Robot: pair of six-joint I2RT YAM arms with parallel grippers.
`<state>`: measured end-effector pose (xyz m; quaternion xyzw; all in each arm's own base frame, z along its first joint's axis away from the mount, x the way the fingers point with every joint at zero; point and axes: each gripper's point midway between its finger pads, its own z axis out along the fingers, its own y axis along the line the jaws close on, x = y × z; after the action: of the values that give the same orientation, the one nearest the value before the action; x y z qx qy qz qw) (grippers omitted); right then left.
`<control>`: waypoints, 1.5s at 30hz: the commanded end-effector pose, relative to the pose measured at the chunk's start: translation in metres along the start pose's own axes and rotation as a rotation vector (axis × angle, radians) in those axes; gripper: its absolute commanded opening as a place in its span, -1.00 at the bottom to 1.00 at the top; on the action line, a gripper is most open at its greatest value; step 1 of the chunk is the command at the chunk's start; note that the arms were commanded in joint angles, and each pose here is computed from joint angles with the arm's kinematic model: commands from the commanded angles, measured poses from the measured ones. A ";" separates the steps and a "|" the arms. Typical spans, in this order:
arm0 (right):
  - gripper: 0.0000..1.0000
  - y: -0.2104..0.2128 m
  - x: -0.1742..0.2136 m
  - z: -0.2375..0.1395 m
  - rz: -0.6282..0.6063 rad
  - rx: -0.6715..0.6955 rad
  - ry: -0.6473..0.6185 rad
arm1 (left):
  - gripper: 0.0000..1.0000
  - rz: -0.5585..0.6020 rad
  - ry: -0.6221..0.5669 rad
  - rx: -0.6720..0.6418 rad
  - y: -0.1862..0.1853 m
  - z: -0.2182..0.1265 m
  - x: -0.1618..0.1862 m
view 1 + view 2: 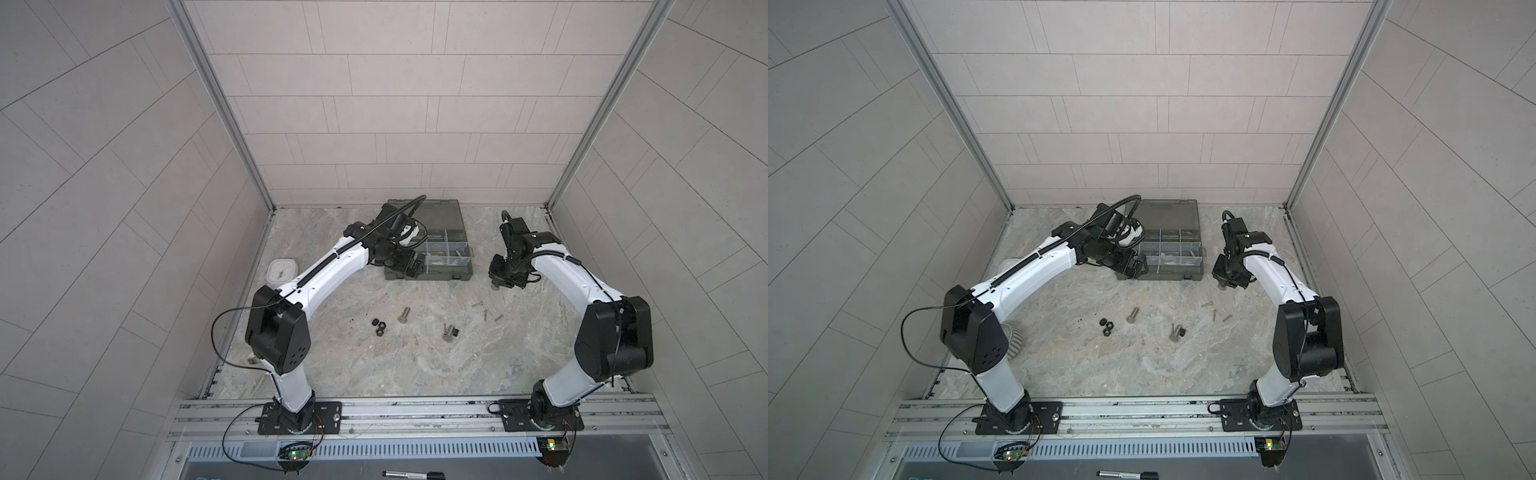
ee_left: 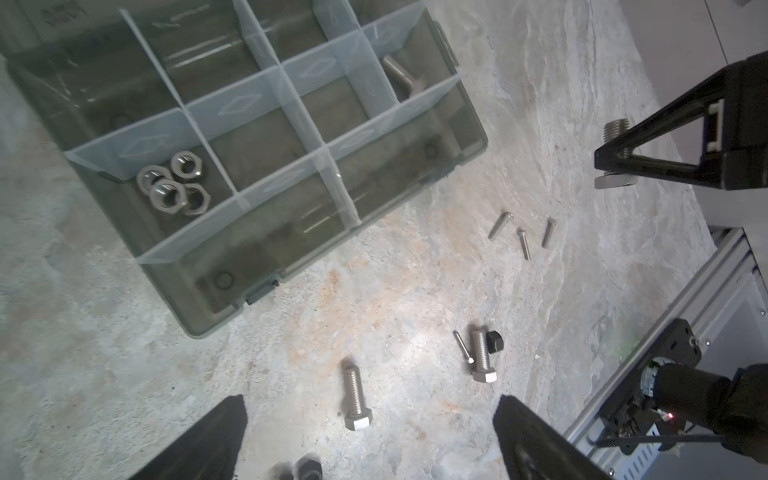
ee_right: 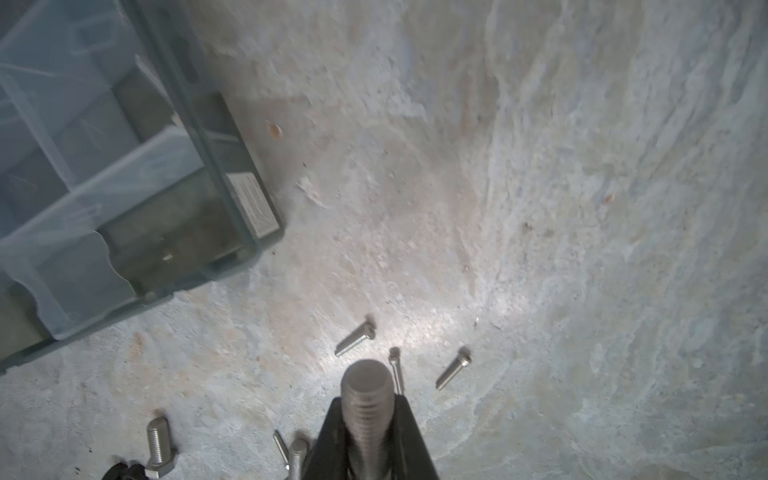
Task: Sort the screws and nuts into containers
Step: 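Carry the bolt to the box and release it beside the first bolt, then move the left gripper over a large hex bolt while the right gripper withdraws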
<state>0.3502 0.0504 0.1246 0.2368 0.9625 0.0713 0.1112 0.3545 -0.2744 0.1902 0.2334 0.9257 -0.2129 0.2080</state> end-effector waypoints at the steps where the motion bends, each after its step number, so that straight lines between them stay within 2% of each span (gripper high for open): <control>1: -0.79 0.017 -0.012 0.004 -0.017 0.010 0.020 | 1.00 -0.006 -0.068 -0.001 0.008 -0.007 -0.026; 5: -0.79 0.041 -0.038 0.012 -0.026 0.004 0.011 | 1.00 -0.051 -0.076 -0.008 0.025 -0.007 -0.042; 11: -0.79 0.073 -0.064 0.037 -0.047 0.004 0.024 | 1.00 -0.120 -0.068 0.019 0.037 -0.001 -0.045; 18: -0.78 0.098 -0.079 0.057 -0.065 -0.010 0.032 | 1.00 -0.130 -0.061 0.018 0.045 0.002 -0.043; 22: -0.76 0.105 -0.085 0.069 -0.068 -0.012 0.039 | 1.00 -0.185 -0.078 0.029 0.062 -0.002 -0.046; 24: -0.60 0.108 -0.085 0.072 -0.072 -0.021 0.046 | 1.00 -0.218 -0.090 0.040 0.070 -0.004 -0.048; 26: -0.22 0.110 -0.087 0.072 -0.072 -0.030 0.047 | 1.00 -0.252 -0.102 0.046 0.079 -0.006 -0.049; 27: -0.12 0.112 -0.087 0.070 -0.074 -0.038 0.044 | 1.00 -0.262 -0.105 0.047 0.082 -0.006 -0.050; 30: -0.09 0.114 -0.088 0.062 -0.088 -0.047 0.037 | 1.00 -0.280 -0.110 0.045 0.089 -0.008 -0.049; 38: -0.10 0.109 -0.063 0.013 -0.246 0.029 -0.004 | 1.00 -0.283 -0.099 0.028 0.088 -0.009 -0.040; 45: -0.04 0.096 0.003 0.010 -0.306 -0.009 0.073 | 1.00 -0.266 -0.010 0.007 0.069 0.000 0.004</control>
<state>0.4147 0.1379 0.1334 0.0929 0.9889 0.0638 0.0971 0.4060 -0.2149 0.1575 0.0977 0.9470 -0.2484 0.1789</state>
